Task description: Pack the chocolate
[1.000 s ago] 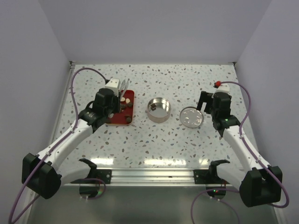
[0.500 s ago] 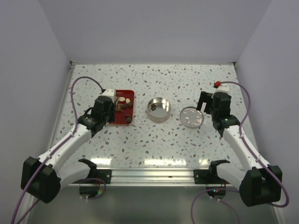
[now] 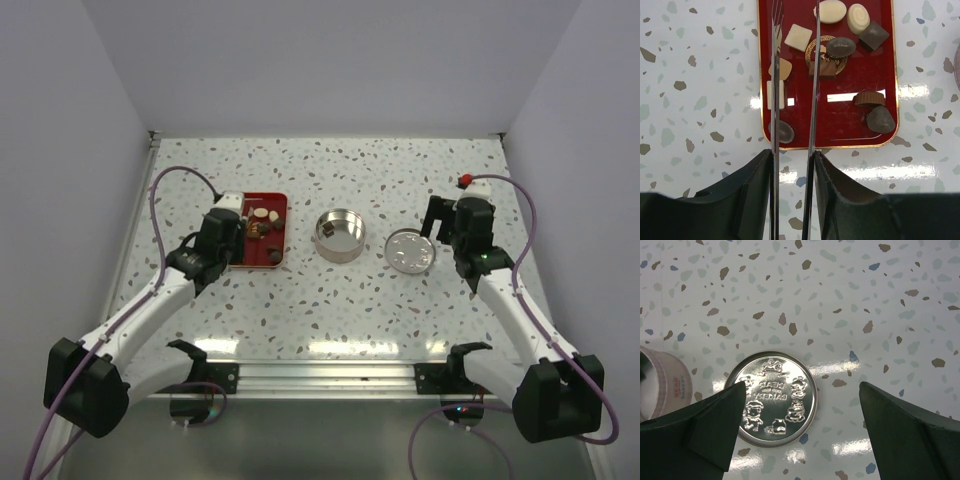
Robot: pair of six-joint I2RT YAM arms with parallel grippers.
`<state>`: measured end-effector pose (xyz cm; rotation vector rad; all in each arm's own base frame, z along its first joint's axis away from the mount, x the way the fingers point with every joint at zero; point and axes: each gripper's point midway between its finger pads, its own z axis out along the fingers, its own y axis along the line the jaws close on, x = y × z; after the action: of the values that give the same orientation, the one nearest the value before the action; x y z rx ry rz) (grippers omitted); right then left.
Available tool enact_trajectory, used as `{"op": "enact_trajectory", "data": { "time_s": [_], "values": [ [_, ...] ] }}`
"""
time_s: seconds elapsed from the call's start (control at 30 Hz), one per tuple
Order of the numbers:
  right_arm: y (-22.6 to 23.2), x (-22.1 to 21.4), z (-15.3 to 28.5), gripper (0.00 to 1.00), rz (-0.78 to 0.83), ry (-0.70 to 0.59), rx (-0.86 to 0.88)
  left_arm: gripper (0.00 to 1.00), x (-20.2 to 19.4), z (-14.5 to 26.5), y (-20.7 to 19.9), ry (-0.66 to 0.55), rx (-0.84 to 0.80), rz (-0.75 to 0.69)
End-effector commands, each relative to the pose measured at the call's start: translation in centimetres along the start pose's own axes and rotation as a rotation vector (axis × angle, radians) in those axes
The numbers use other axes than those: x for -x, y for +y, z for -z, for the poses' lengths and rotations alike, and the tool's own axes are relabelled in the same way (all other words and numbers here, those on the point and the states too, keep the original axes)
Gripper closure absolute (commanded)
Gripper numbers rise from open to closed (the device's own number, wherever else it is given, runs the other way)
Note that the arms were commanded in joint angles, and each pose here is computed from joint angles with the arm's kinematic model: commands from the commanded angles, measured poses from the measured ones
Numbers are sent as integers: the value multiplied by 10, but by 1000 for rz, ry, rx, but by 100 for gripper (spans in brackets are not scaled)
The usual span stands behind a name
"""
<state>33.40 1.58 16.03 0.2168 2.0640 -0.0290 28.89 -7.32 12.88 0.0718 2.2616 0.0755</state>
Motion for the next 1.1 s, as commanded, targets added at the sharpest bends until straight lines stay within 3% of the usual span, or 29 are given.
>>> {"op": "enact_trajectory", "data": {
  "time_s": [0.0, 0.47, 0.77, 1.07],
  "values": [
    [6, 19, 7, 1, -12, -45, 28, 56, 3, -2, 6, -6, 35, 24],
    [7, 19, 6, 1, -13, -44, 31, 55, -2, -14, 3, 41, 34, 1],
    [8, 17, 4, 1, -12, -35, 33, 55, 14, 1, 3, -50, -4, 20],
    [7, 17, 5, 1, -9, -37, 30, 55, 6, -6, 2, -16, 5, 19]
  ]
}}
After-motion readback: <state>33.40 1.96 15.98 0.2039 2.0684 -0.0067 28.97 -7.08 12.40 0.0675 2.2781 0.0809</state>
